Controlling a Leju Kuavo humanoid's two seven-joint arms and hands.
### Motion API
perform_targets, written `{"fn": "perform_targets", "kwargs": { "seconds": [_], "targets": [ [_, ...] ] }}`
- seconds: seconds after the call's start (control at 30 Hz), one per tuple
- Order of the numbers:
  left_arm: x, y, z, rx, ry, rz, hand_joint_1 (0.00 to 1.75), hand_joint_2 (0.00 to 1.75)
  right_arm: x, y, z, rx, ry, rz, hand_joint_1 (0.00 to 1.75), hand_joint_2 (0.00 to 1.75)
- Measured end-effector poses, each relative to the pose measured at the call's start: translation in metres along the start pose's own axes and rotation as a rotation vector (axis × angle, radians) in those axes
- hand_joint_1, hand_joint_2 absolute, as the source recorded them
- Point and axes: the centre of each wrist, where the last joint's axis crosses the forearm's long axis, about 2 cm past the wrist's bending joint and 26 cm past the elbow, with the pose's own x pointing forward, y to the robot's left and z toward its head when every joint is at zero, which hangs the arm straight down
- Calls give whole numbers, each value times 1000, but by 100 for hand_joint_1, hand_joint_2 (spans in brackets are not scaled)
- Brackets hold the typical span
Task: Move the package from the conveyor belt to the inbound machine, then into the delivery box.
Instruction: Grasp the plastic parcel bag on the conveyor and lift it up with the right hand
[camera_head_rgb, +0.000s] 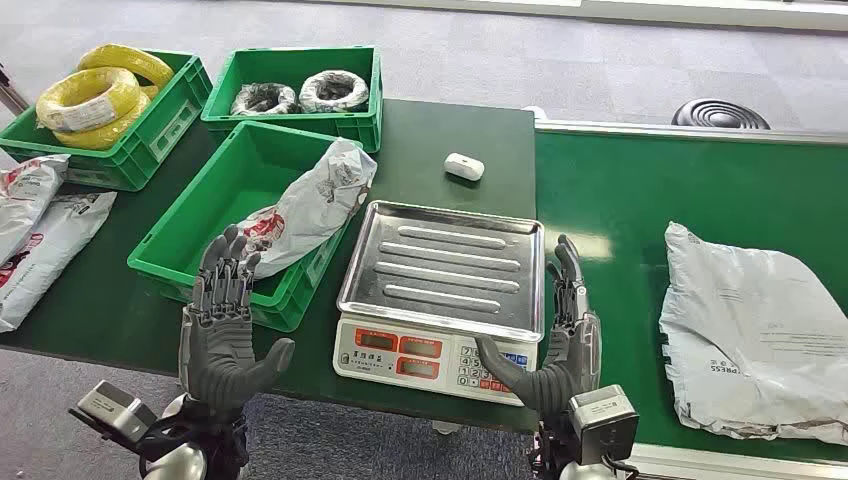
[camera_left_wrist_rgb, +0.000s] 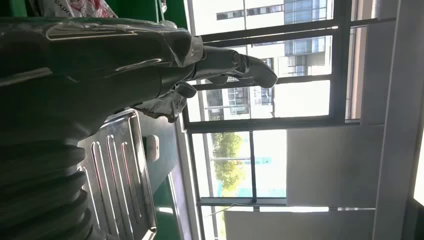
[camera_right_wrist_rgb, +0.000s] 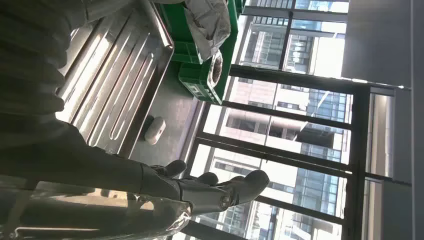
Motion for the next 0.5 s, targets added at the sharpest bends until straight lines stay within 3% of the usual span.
{"fn": "perform_targets", "kwargs": {
  "seconds": [0.1,0.27,0.5],
  "targets": [
    [0,0,0,0,0,1,0,175,0,-1,-1,2,-3,47,0,175],
    [0,0,0,0,-1,3,0,175,1,-7,-5,-14,-33,316,0,175],
    [0,0,0,0,-1,3,0,175,2,-11,-7,-16,-41,346,0,175]
  ]
}}
